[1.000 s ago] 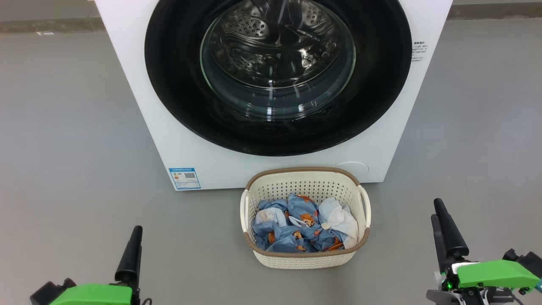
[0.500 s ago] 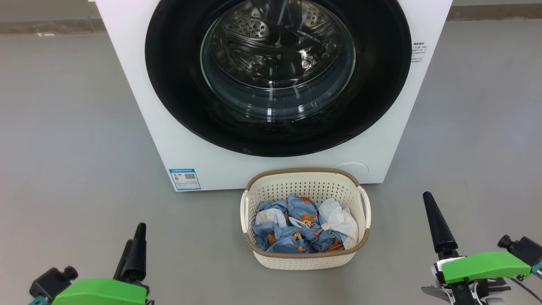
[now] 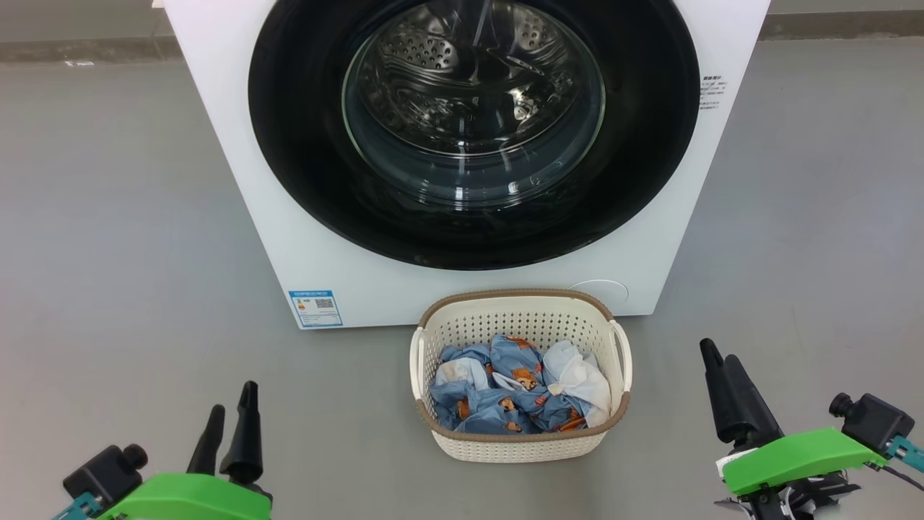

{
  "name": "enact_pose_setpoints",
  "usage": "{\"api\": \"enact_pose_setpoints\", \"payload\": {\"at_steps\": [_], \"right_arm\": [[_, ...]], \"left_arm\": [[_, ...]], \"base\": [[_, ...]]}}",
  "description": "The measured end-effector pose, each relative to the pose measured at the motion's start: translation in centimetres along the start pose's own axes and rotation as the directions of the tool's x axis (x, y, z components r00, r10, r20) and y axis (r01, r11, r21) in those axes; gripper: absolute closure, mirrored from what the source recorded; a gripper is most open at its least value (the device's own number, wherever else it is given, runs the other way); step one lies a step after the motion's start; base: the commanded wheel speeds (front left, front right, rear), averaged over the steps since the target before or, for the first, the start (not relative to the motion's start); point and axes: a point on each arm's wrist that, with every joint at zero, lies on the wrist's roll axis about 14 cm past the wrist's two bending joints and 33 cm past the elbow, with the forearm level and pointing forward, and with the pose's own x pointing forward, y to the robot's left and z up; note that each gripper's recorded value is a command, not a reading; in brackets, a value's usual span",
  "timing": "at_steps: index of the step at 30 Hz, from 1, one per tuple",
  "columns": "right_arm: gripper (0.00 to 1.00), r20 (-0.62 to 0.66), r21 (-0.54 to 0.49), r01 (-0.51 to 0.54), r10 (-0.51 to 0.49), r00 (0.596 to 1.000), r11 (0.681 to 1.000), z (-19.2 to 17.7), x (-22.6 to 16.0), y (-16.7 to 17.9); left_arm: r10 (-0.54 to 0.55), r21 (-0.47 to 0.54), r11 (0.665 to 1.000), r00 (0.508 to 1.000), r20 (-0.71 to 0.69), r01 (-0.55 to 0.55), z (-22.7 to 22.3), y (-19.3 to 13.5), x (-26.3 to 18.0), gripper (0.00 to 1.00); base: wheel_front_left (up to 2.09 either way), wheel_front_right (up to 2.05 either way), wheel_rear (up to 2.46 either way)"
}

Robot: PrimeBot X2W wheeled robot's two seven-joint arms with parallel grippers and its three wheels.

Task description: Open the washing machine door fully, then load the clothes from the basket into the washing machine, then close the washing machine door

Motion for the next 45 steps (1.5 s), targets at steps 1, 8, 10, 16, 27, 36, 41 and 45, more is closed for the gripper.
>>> {"api": "enact_pose_setpoints", "payload": {"at_steps": [1, 8, 10, 16, 27, 36, 41, 45], "right_arm": [[0.00, -0.002, -0.022, -0.001, 0.001, 1.000, 1.000, -0.1, 0.0, 0.0], [0.00, -0.008, -0.153, -0.028, 0.027, 1.000, 0.988, -0.2, 0.7, 0.7], [0.00, -0.011, -0.181, -0.032, 0.031, 0.999, 0.983, -0.3, 0.8, 0.7], [0.00, -0.016, -0.261, -0.044, 0.041, 0.999, 0.964, -0.5, 0.8, 0.8], [0.00, -0.016, -0.378, -0.087, 0.088, 0.996, 0.922, -0.5, 1.4, 2.1], [0.00, -0.028, -0.458, -0.110, 0.109, 0.994, 0.882, -0.9, 1.5, 2.4], [0.00, -0.022, -0.506, -0.131, 0.139, 0.990, 0.853, -0.7, 1.9, 3.2], [0.00, -0.024, -0.533, -0.142, 0.153, 0.988, 0.834, -0.8, 1.9, 3.5]], "left_arm": [[-0.001, 0.008, 1.000, 1.000, 0.003, 0.001, 0.0, 0.0, 0.0, 0.00], [-0.022, 0.096, 0.995, 1.000, 0.007, 0.021, 0.0, -0.5, 0.1, 0.00], [-0.031, 0.128, 0.991, 0.999, 0.013, 0.029, 0.2, -0.7, 0.3, 0.00], [-0.037, 0.198, 0.980, 0.999, 0.013, 0.034, 0.0, -0.7, 0.2, 0.00], [-0.077, 0.311, 0.948, 0.997, 0.031, 0.064, 0.3, -1.7, 0.5, 0.00], [-0.109, 0.387, 0.918, 0.993, 0.034, 0.088, 0.4, -2.3, 0.5, 0.00], [-0.135, 0.438, 0.893, 0.990, 0.038, 0.105, 0.5, -2.9, 0.7, 0.00], [-0.151, 0.475, 0.873, 0.988, 0.043, 0.113, 0.7, -3.3, 0.8, 0.00]], "base": [[0.00, 0.00, 0.00], [0.00, 0.00, 0.00], [0.00, 0.00, 0.00], [0.00, 0.00, 0.00], [0.00, 0.00, 0.00], [0.00, 0.00, 0.00], [0.00, 0.00, 0.00], [0.00, 0.00, 0.00]]}}
